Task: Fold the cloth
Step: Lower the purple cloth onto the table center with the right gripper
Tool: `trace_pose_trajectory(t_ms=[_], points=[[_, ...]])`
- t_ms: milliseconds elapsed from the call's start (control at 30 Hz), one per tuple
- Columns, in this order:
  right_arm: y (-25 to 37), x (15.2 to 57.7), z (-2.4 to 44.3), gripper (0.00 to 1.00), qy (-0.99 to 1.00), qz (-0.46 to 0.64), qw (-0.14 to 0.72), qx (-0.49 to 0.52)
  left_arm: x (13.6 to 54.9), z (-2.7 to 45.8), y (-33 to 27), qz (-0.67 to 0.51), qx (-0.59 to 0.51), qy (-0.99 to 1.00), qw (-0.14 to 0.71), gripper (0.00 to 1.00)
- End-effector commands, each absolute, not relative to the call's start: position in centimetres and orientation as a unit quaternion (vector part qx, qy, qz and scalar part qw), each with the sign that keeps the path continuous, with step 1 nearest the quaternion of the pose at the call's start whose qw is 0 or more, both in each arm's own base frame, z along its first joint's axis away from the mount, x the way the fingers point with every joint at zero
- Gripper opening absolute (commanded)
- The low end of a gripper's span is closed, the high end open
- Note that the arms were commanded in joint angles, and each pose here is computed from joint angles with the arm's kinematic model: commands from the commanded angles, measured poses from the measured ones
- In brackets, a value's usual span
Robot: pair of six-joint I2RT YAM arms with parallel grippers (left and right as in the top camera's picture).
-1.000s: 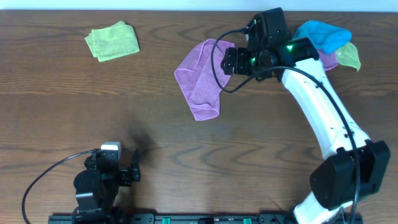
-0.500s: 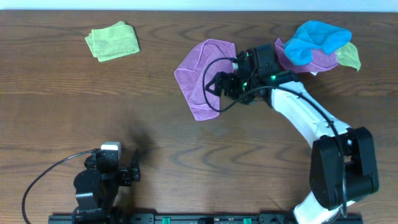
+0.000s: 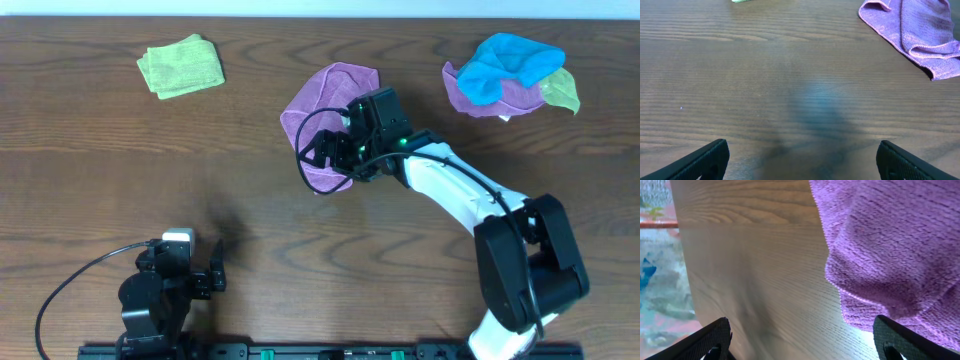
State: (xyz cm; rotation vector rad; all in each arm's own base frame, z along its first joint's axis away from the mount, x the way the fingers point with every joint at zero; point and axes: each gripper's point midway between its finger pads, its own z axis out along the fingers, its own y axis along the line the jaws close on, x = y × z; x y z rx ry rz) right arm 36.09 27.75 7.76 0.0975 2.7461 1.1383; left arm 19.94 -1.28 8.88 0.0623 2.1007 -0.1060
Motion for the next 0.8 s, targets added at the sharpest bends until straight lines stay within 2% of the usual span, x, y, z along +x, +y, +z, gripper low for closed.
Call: trace_pose_trajectory(t_ms=[0, 500, 667, 767], points=[[27.8, 35.7, 6.7, 0.91, 0.92, 0.383, 0.057, 0.061, 19.9, 8.7, -1.4, -0.04, 0.037, 0.867, 0.496, 0.95], [27.7, 35.9, 3.9, 0.91, 0.916, 0.369, 0.009, 0.156, 19.9, 8.7, -1.4, -0.04, 0.037, 0.867, 0.496, 0.95], [27.3, 36.6, 3.0, 0.87, 0.917, 0.357, 0.018, 0.176, 19.9, 8.7, -1.4, -0.039, 0.037, 0.867, 0.496, 0.95], [26.9, 37.0, 2.6, 0.81, 0.919, 0.345, 0.026, 0.191, 19.9, 8.7, -1.4, -0.04, 0.037, 0.867, 0.496, 0.95]])
